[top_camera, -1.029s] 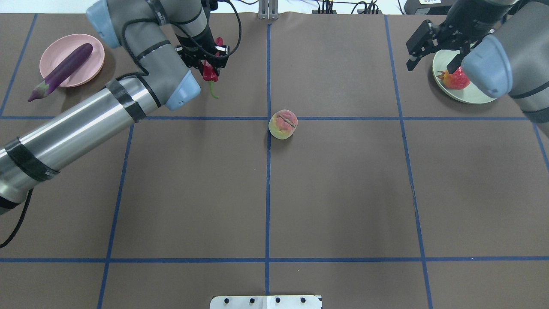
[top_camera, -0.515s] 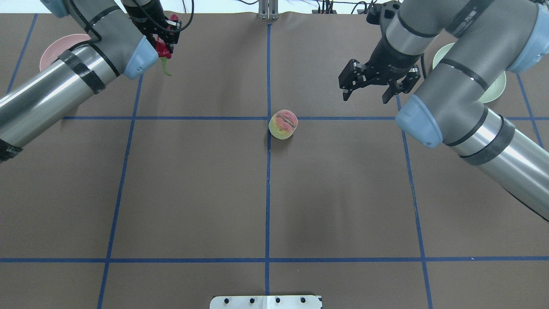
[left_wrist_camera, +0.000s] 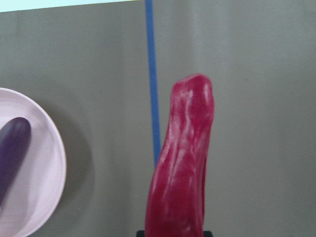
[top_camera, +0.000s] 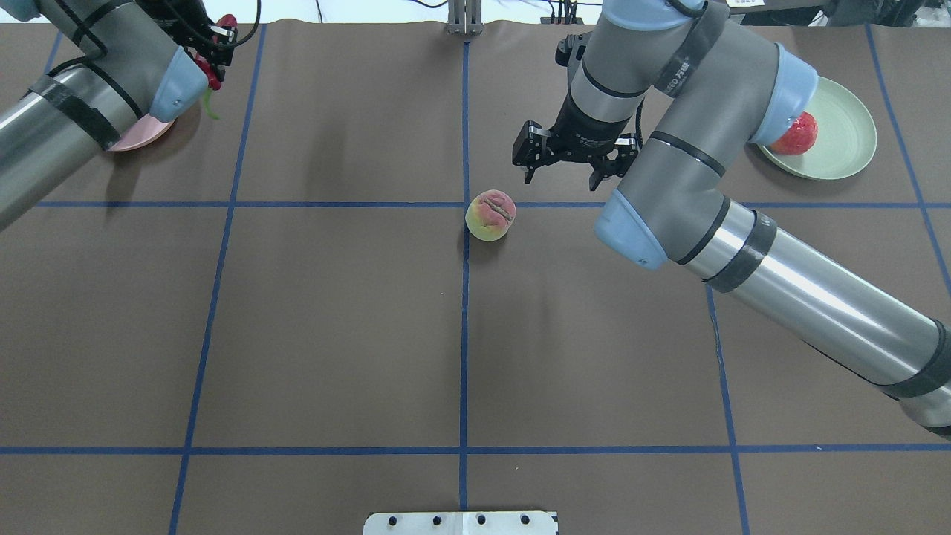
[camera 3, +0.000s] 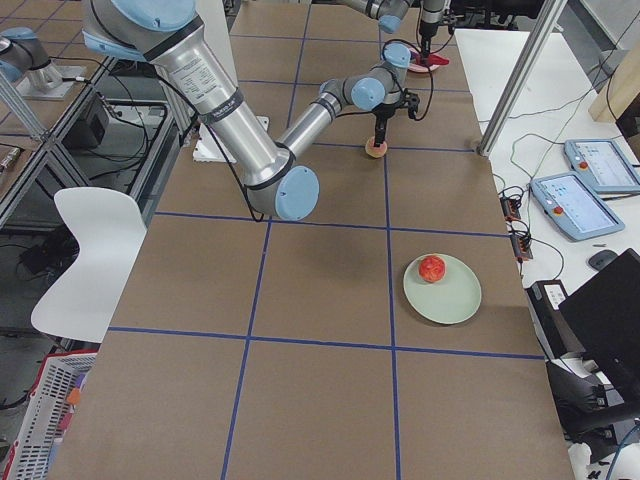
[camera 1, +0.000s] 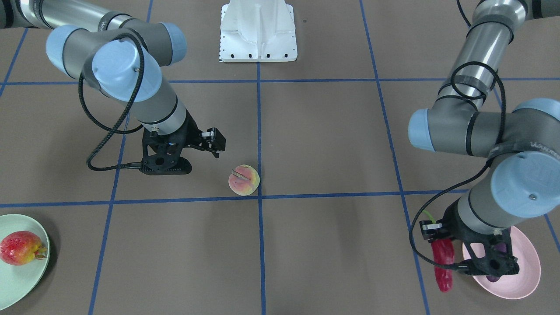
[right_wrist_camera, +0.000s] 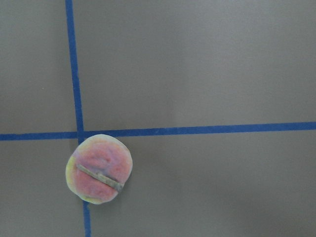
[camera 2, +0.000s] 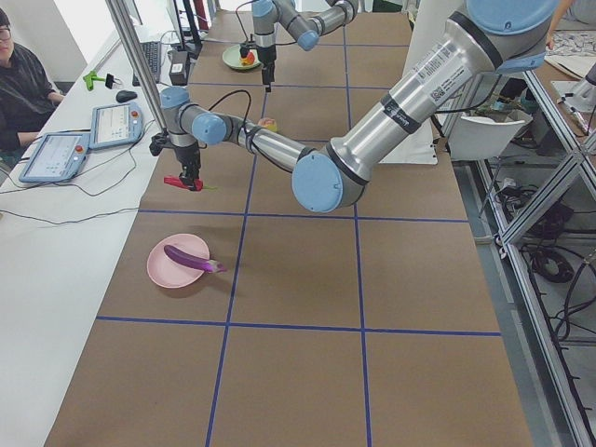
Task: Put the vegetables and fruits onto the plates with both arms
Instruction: 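Carry pepper toward pink plate with left gripper while right arm reaches toward peach, then grasp the peach with right gripper while left gripper holds pepper over plate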
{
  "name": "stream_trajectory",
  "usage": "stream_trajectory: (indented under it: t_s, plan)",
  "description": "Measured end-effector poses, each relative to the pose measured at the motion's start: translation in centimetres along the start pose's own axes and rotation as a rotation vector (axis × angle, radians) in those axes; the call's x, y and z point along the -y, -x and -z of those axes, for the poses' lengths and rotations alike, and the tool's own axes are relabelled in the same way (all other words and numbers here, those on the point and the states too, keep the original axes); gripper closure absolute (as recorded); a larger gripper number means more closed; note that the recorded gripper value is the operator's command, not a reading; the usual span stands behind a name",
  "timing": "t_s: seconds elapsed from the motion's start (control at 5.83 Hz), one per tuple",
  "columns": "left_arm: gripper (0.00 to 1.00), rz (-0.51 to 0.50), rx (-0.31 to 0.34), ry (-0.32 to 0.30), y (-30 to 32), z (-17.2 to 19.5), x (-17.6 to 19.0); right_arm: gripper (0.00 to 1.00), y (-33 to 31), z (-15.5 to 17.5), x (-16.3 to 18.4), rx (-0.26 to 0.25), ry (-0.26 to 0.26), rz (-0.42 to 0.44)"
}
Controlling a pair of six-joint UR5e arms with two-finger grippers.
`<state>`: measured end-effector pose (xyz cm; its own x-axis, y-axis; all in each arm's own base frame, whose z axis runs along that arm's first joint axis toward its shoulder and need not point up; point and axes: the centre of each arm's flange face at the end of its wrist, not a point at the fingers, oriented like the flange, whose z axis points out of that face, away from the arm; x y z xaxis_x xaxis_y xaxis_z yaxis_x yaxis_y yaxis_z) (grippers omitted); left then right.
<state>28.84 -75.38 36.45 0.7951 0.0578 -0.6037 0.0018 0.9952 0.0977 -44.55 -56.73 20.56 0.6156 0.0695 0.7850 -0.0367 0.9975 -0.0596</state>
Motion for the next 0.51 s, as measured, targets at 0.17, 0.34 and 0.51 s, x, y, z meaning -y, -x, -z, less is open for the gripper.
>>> stream_trajectory:
  t_s: [0.17, 0.34, 0.51]
  plan:
    - [1.00, -0.024, 0.038, -0.007, 2.0, -0.7, -0.1, 0.01, 1.7, -1.6, 0.7, 0.015, -0.026, 0.001]
    - [1.00, -0.058, 0.069, -0.008, 4.0, -1.2, -0.1, 0.01, 3.3, -3.5, 0.6, 0.004, -0.061, 0.016]
    - [1.00, -0.080, 0.086, -0.007, 5.6, -1.4, -0.1, 0.01, 4.5, -5.1, 0.3, -0.003, -0.096, 0.037]
